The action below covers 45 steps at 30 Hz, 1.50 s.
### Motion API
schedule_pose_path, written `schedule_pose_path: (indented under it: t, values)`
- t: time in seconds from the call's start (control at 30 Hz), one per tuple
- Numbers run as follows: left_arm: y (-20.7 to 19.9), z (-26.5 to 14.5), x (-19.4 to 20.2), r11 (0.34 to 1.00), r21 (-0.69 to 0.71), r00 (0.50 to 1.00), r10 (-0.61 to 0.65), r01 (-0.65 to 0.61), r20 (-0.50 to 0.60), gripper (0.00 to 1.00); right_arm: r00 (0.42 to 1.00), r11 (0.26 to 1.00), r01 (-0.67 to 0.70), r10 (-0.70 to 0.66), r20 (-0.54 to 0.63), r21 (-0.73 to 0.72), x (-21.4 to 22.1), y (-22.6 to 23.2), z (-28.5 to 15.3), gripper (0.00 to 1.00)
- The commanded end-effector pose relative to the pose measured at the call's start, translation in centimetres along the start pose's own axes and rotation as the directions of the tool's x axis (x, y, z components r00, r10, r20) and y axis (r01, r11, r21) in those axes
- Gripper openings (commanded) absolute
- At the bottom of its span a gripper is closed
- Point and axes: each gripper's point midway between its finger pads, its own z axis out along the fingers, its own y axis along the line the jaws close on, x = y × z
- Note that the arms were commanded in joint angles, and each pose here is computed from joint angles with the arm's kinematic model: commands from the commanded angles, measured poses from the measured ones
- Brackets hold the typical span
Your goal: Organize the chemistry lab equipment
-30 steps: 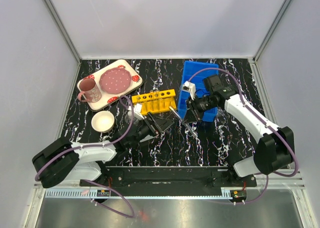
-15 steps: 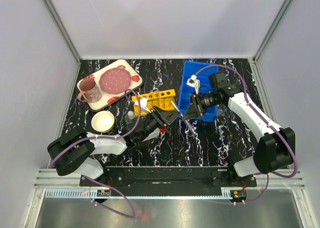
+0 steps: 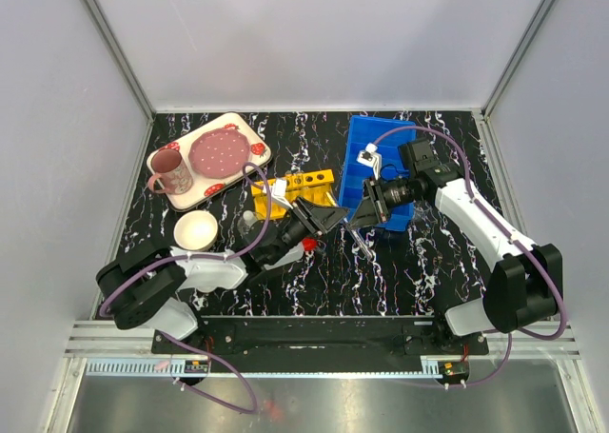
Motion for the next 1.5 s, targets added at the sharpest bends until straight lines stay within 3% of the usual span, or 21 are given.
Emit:
schedule_pose_path:
  t: [0.0,0.23,0.53,0.8,1.0,1.17,1.33,1.47]
  values:
    - [-4.3,0.7,-0.7,0.986,0.167,1.0,-0.001,-0.003,0.021,0.39,0.998,0.998,0.051,-0.049,0.046,-0.038,-1.2,1.4,-0.5,0.2]
    - [-4.6,0.2,-0.7,0.984,0.174,1.0,0.024,-0.025,0.008,0.26,0.997,0.997,0.07,-0.069,0.039,-0.017,-0.6,1.2,-0.7,0.24]
    - [-4.5,-3.4,0.0,0.981,0.171,0.985,0.119,-0.097,-0.122,0.24,0.96,0.956,0.281,-0.277,-0.05,0.09,1.5,1.5,-2.8,0.68]
    - [-5.3,-5.6,3.4,0.955,0.216,0.89,0.273,-0.204,-0.366,0.23,0.949,0.948,0.316,-0.316,-0.008,0.037,-1.7,4.8,-4.0,0.73]
    - [-6.0,-5.4,4.1,0.937,0.236,0.832,0.338,-0.255,-0.441,0.23,0.98,0.976,0.194,-0.188,0.061,-0.104,-3.5,6.2,-3.5,0.86]
    - [-6.7,-4.2,4.7,0.932,0.259,0.82,0.348,-0.252,-0.455,0.23,0.997,0.979,0.054,-0.042,0.066,-0.199,-3.5,6.4,-2.7,0.86]
    - [-6.6,-2.8,5.4,0.941,0.243,0.825,0.325,-0.235,-0.463,0.23,0.997,0.971,0.024,-0.006,0.076,-0.24,-3.8,6.8,-2.6,0.85]
    - [-6.3,-2.1,5.6,0.95,0.223,0.833,0.302,-0.22,-0.464,0.23,0.997,0.97,-0.01,0.028,0.072,-0.242,-3.1,6.6,-2.3,0.77]
